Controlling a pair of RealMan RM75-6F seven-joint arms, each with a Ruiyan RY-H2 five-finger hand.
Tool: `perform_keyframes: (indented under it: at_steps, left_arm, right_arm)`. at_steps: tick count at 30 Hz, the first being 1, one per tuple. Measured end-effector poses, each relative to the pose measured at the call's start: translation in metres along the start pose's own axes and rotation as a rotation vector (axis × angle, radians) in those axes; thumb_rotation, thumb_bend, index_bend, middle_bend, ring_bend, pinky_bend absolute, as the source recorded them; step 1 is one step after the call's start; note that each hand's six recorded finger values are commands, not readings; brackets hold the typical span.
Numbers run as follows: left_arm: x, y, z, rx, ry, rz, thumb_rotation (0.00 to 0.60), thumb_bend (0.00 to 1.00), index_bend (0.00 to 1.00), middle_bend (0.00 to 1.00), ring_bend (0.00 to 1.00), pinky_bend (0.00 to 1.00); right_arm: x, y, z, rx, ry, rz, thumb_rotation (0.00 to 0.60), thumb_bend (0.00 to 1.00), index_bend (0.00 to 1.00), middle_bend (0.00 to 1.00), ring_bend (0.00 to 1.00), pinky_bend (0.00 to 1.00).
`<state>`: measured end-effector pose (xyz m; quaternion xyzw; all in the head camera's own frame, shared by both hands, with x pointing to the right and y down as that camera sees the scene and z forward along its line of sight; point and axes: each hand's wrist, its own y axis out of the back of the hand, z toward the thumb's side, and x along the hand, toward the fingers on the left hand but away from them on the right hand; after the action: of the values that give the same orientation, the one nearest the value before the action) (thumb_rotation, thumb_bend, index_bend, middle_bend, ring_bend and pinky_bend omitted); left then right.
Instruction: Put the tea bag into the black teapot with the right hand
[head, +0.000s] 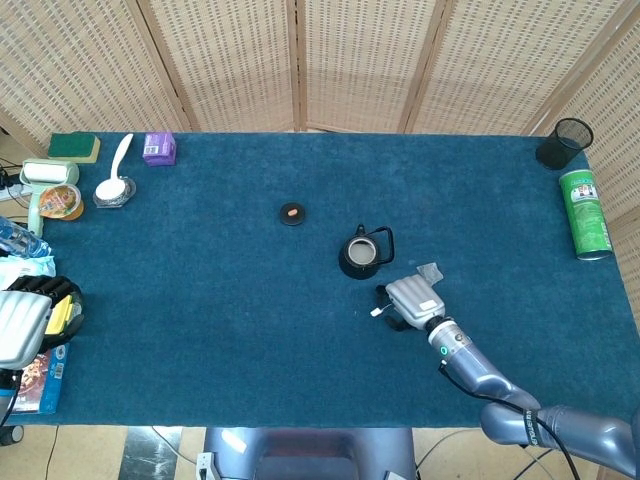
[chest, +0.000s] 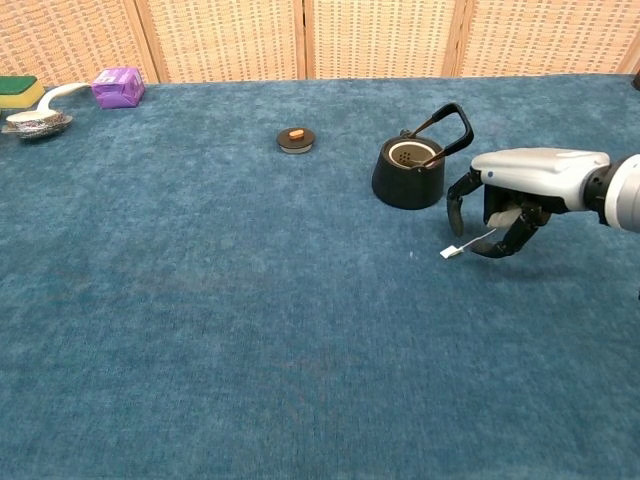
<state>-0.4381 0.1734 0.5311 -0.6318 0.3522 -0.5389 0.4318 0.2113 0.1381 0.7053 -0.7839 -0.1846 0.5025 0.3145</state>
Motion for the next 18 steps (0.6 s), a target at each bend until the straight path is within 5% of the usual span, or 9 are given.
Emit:
perform_keyframes:
  at_steps: [18]
  left_arm:
    - [-0.0056, -0.0005, -0.0065, -0.008, 0.01, 0.004, 0.6, 0.33, 0.48, 0.45, 0.38, 0.35]
  right_arm:
    - [-0.0064, -0.0038, 0.0096, 0.015, -0.025, -0.012, 0.6, 0.39, 0.5, 1.0, 1.0, 1.0]
